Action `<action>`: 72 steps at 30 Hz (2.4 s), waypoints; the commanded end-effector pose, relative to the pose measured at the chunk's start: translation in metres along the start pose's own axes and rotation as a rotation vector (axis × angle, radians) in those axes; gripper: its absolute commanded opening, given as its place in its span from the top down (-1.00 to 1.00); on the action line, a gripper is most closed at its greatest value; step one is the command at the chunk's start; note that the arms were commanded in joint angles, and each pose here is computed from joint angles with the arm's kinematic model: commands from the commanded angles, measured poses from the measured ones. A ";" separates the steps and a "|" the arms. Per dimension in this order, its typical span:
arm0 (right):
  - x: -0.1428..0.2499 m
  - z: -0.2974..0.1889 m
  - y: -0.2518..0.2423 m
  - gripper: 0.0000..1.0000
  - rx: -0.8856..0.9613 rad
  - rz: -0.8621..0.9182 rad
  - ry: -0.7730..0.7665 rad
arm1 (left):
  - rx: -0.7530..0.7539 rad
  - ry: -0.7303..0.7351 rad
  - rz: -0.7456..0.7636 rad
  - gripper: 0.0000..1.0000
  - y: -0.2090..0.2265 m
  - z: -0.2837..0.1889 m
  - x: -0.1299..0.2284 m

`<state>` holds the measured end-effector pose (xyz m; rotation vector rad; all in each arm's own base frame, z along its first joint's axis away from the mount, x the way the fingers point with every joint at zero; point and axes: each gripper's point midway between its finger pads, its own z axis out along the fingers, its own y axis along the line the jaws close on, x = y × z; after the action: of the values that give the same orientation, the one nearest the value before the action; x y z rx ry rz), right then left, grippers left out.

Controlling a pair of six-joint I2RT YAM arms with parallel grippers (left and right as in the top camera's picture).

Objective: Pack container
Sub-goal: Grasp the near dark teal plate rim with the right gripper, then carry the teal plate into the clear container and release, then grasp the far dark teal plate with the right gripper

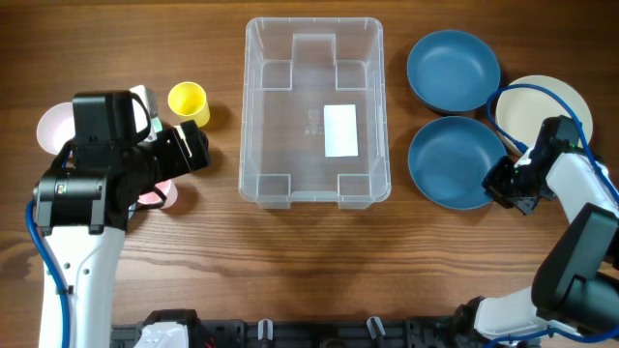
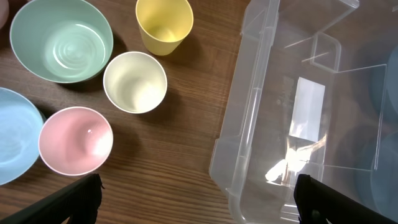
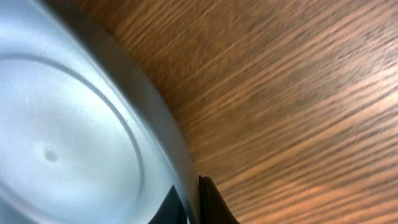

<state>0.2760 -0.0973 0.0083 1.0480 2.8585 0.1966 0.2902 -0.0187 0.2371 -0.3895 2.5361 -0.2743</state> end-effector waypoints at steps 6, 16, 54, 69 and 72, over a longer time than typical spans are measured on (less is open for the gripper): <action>-0.021 -0.130 0.049 0.91 -0.131 -0.102 -0.259 | 0.011 -0.015 -0.005 -1.00 -0.002 -0.004 -0.005; 0.038 -0.261 0.252 0.92 -0.506 -0.547 -0.470 | 0.011 -0.015 -0.005 -0.99 -0.002 -0.004 -0.005; -0.090 -0.178 0.189 -0.99 -0.131 0.128 -0.318 | 0.011 -0.015 -0.004 -1.00 -0.002 -0.004 -0.005; -0.084 0.009 0.177 -0.99 0.045 0.249 0.053 | 0.011 -0.015 -0.004 -1.00 -0.002 -0.004 -0.005; -0.086 0.026 0.177 -0.99 0.050 0.268 0.058 | 0.010 -0.015 -0.004 -1.00 -0.002 -0.004 -0.005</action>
<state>0.4598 -0.0185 0.0351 1.4008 2.7647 0.1982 0.2899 -0.0187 0.2375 -0.3896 2.5365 -0.2742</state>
